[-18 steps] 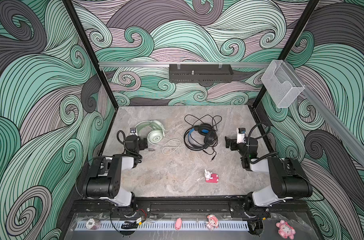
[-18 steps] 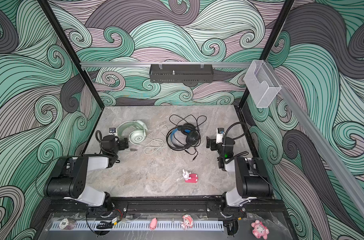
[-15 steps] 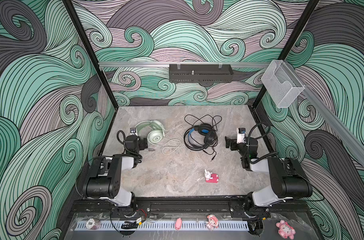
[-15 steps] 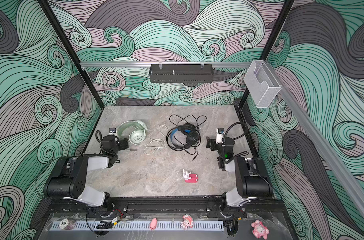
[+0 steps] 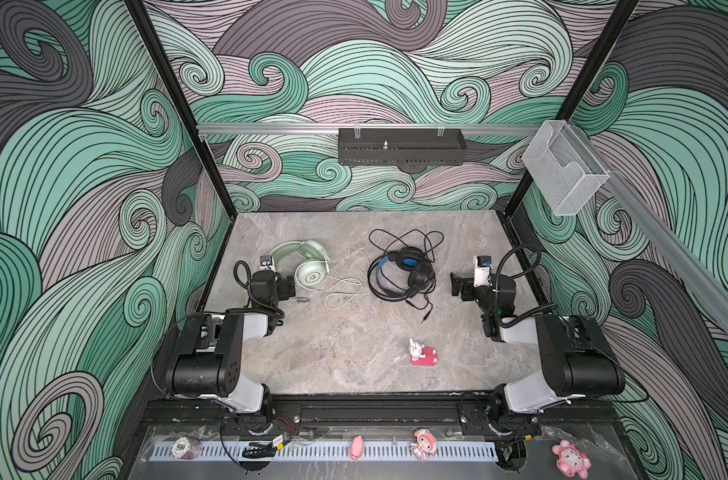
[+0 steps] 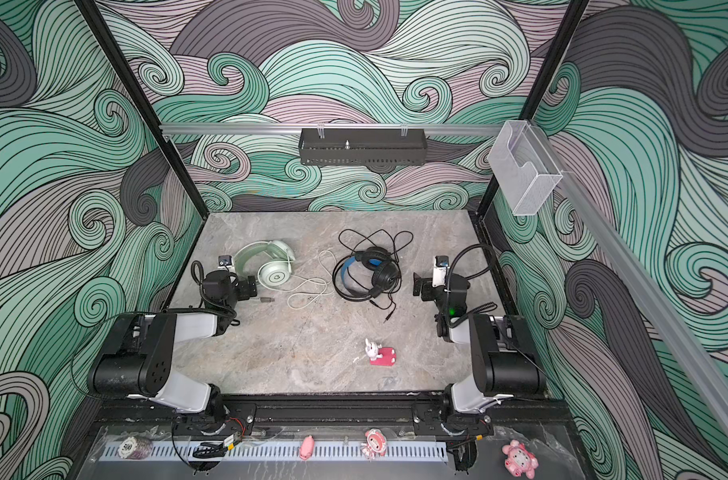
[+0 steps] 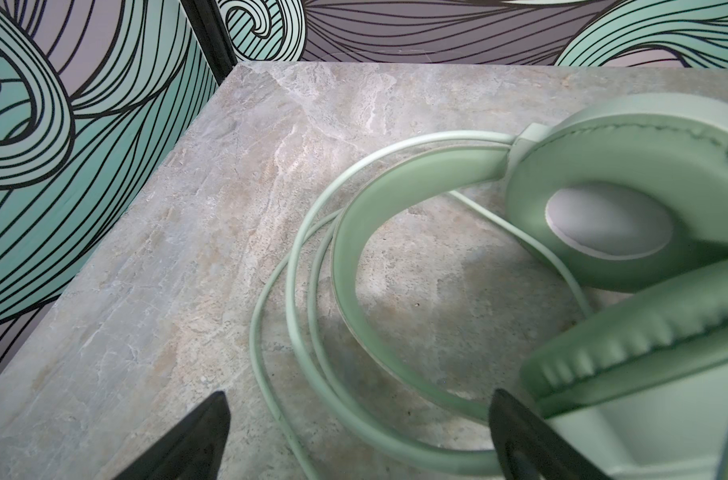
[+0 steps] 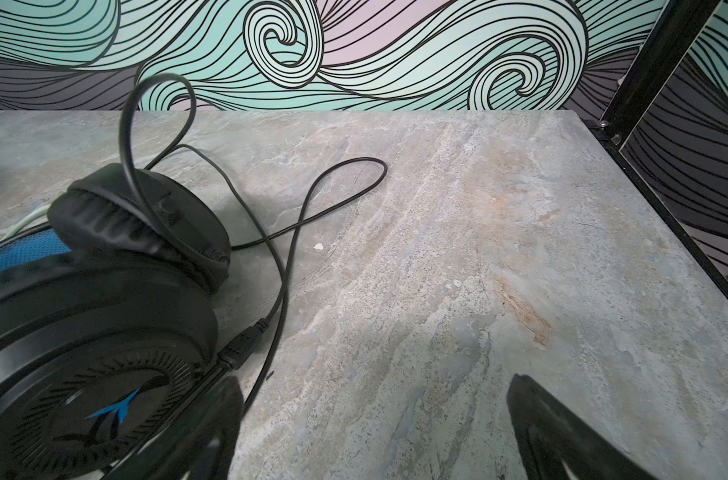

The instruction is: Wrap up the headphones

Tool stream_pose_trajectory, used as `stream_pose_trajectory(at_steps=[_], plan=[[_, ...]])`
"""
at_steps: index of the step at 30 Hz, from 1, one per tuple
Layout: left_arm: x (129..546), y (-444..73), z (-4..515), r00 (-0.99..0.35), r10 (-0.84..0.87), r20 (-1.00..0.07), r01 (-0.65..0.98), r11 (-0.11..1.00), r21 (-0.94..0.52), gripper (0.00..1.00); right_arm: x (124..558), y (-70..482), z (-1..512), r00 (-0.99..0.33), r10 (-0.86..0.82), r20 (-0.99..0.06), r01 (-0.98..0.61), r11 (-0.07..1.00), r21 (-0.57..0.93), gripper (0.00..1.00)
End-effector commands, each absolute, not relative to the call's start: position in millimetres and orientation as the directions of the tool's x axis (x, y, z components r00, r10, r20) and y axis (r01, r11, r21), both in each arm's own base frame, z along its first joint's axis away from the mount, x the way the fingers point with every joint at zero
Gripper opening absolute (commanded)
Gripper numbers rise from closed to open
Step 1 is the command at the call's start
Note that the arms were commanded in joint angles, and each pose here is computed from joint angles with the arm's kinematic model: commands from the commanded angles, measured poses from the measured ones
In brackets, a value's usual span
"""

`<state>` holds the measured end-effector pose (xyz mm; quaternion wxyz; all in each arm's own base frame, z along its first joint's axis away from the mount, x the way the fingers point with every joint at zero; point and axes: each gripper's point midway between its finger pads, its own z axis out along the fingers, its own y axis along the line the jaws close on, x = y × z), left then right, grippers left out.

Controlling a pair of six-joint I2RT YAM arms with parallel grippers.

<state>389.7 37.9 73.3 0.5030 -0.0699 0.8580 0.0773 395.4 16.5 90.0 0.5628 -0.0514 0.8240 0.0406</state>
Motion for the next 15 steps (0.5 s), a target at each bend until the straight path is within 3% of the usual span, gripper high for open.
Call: stream_pose_trajectory(at_steps=[1,15], plan=[[397.6,40.2,84.4,-0.447,-0.055,-0.893,-0.204,0.978,0.042,0.99,397.1,15.9,92.2,-0.354,-0.035,-0.935,-0.121,0.993,0.009,1.0],[398.0,40.3,84.9,-0.446,-0.055,-0.893,-0.205,0.978,0.042,0.99,397.3,16.1,92.6,-0.353,-0.035,-0.935,-0.121,0.993,0.008,1.0]])
